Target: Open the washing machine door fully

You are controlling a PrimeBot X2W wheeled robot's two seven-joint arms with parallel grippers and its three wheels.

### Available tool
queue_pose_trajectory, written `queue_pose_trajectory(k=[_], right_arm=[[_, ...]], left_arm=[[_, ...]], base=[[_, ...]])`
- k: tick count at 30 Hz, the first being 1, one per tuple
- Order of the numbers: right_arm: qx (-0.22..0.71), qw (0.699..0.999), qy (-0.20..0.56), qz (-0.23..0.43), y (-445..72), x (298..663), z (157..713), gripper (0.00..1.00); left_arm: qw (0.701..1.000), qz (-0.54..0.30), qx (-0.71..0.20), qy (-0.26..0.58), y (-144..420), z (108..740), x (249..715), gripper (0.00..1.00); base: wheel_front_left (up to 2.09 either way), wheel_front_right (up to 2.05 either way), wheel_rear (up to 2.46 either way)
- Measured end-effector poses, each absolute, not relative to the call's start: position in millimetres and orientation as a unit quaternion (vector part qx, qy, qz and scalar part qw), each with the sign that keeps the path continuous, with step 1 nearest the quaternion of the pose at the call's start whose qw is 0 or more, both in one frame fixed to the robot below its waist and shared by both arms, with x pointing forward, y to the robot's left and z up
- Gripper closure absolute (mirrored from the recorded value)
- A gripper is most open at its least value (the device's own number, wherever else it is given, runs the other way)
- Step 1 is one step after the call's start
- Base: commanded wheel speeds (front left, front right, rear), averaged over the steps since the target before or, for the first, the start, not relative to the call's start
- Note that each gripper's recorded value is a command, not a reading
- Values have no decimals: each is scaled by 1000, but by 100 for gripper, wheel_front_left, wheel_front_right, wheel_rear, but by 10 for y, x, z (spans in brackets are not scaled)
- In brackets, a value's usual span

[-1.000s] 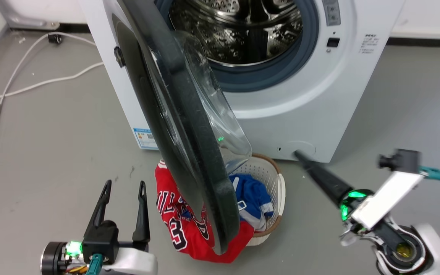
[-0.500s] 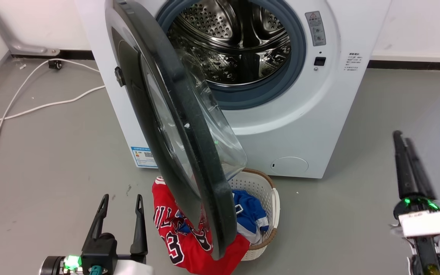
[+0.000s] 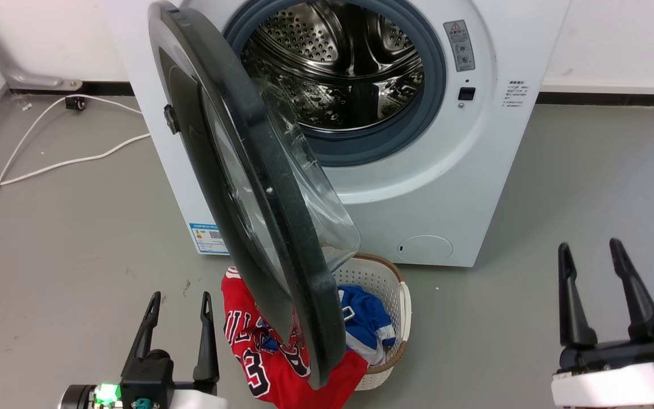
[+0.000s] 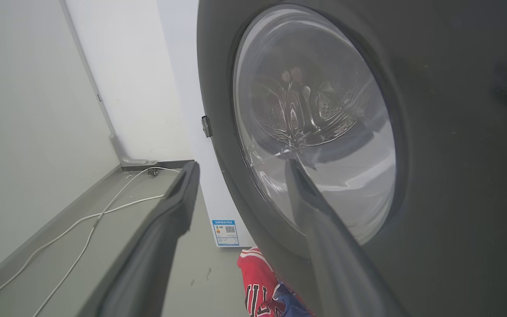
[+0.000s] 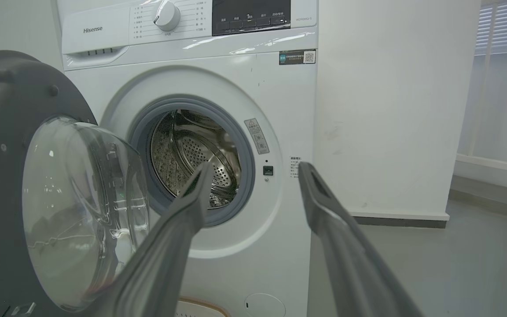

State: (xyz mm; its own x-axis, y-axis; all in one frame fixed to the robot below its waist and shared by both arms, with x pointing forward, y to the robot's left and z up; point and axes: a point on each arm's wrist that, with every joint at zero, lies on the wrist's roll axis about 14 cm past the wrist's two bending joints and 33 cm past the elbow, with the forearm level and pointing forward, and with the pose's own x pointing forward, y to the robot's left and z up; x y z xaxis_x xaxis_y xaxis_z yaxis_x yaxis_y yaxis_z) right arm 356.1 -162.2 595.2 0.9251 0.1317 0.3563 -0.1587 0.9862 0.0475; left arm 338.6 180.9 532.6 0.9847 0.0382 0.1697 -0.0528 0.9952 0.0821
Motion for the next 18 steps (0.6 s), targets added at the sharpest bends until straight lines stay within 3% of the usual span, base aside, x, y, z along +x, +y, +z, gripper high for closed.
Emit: queue_pose_trajectory(k=[18], right_arm=[[30,995,-76,49,-1717,3301,5279,0]], left_arm=[[995,21,38,-87,1803,5339,3357,0]], base=[[0,0,0]])
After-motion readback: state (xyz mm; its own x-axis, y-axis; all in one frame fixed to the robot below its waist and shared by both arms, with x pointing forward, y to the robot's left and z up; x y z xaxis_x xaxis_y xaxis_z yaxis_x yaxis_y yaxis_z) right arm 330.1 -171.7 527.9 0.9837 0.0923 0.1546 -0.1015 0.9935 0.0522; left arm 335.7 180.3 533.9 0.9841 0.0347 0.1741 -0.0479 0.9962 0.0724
